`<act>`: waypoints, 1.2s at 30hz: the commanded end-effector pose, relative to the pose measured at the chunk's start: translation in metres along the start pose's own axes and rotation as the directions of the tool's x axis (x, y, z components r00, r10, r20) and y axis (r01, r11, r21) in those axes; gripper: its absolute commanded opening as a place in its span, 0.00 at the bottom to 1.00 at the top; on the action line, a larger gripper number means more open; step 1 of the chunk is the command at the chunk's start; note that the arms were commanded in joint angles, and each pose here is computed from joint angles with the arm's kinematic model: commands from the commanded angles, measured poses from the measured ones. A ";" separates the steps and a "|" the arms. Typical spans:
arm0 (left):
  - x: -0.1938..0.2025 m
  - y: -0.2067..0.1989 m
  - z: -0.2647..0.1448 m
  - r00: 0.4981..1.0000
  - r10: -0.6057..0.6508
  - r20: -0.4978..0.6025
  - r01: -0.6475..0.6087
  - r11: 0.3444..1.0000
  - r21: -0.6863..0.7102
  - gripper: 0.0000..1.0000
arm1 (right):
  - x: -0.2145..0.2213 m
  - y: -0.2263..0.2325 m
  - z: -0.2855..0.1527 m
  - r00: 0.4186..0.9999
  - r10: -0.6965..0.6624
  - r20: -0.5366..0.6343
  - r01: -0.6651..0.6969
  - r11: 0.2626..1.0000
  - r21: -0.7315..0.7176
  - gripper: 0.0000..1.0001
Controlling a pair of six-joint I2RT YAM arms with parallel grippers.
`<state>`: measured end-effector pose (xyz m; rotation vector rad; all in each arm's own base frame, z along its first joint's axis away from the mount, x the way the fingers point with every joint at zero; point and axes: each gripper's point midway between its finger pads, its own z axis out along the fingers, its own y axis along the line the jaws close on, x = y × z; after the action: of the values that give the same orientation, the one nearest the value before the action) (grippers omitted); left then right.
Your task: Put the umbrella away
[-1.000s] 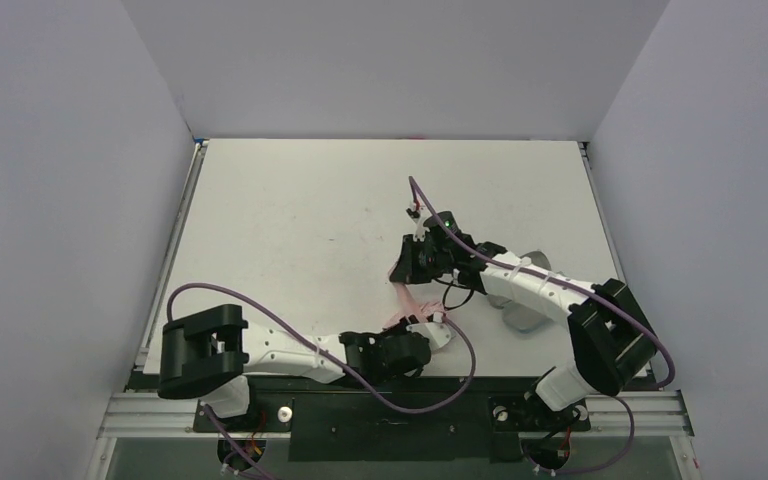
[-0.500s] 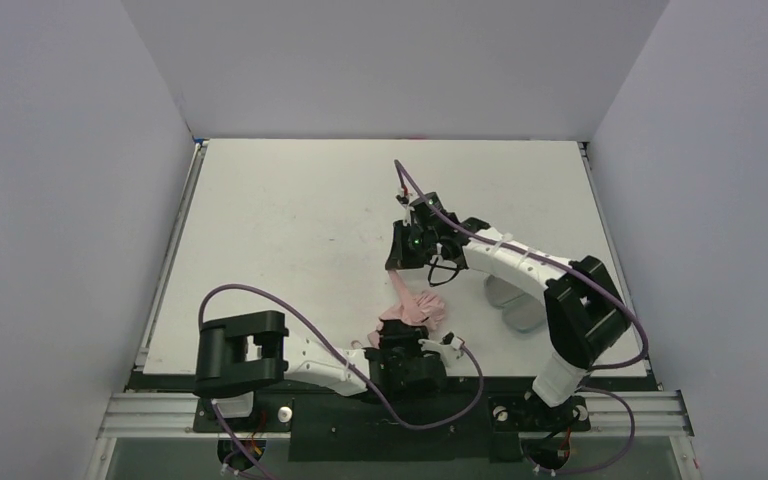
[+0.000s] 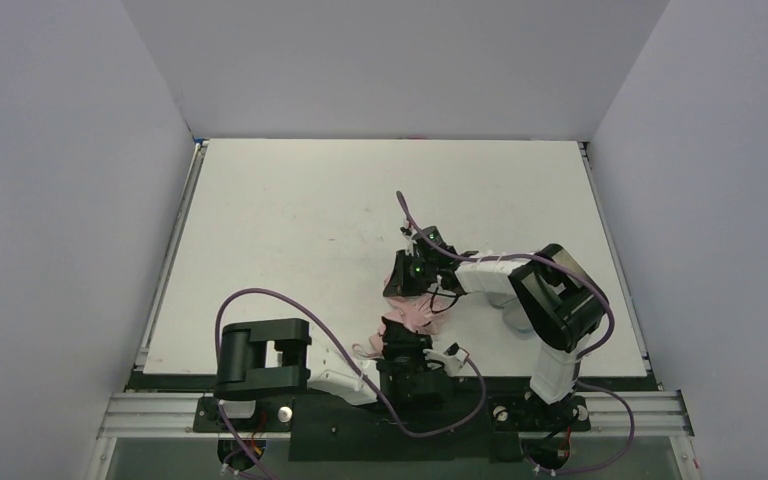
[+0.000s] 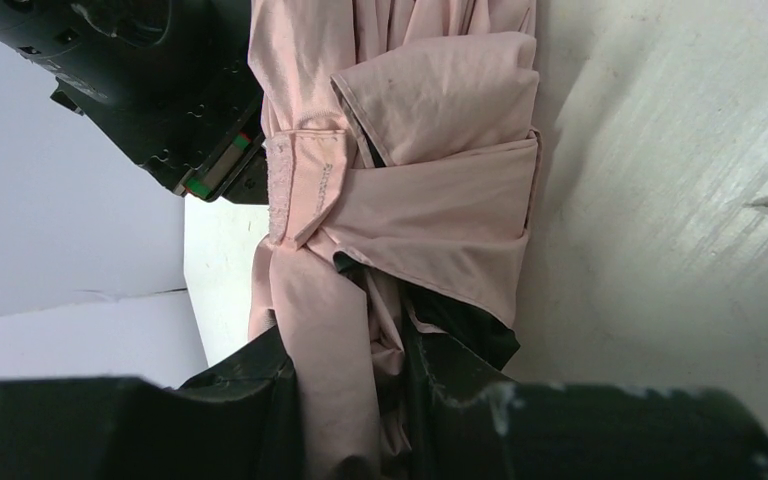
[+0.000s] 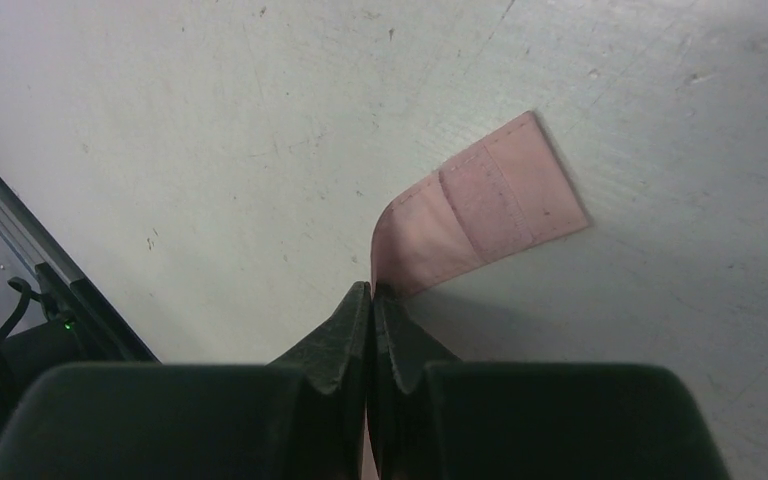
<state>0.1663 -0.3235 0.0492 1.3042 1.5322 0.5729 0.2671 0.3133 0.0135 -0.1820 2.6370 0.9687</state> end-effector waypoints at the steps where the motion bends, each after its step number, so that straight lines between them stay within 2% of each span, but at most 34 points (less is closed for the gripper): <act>1: 0.013 -0.038 0.001 1.000 0.018 -0.014 -0.016 0.989 0.147 0.14 | 0.015 -0.011 0.003 1.000 -0.006 0.025 0.005 0.999 0.032 0.00; 5: 0.011 -0.036 0.000 1.000 0.000 -0.023 0.003 0.988 0.151 0.35 | 0.021 -0.013 0.000 0.999 0.003 0.044 -0.005 1.000 0.029 0.00; 10: 0.008 -0.032 -0.001 0.998 -0.049 -0.048 0.057 0.984 0.169 0.56 | 0.024 -0.016 -0.001 0.998 0.007 0.056 -0.008 1.000 0.027 0.00; 12: 0.008 -0.029 -0.002 0.996 -0.072 -0.058 0.081 0.983 0.167 0.69 | 0.027 -0.018 -0.001 0.998 0.007 0.056 -0.009 0.999 0.031 0.00; 18: 0.007 -0.019 -0.004 0.987 -0.126 -0.096 0.138 0.982 0.131 0.87 | 0.027 -0.020 -0.002 0.998 0.002 0.065 -0.004 1.000 0.029 0.00; 24: -0.007 -0.007 -0.014 0.976 -0.192 -0.100 0.207 0.965 0.164 0.99 | 0.027 -0.020 -0.003 0.998 -0.008 0.068 0.006 0.999 0.034 0.00; 31: -0.025 0.023 -0.038 0.942 -0.332 -0.057 0.335 0.907 0.256 0.97 | 0.022 -0.018 -0.004 0.997 -0.017 0.078 0.014 0.999 0.039 0.00; 36: -0.029 0.032 -0.058 0.922 -0.384 -0.049 0.376 0.857 0.351 0.97 | 0.018 -0.015 -0.004 0.996 -0.022 0.084 0.019 0.999 0.039 0.00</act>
<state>0.1418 -0.3261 0.0954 1.2042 1.8182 0.1845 0.2591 0.3121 0.0133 -0.1569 2.5112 1.0135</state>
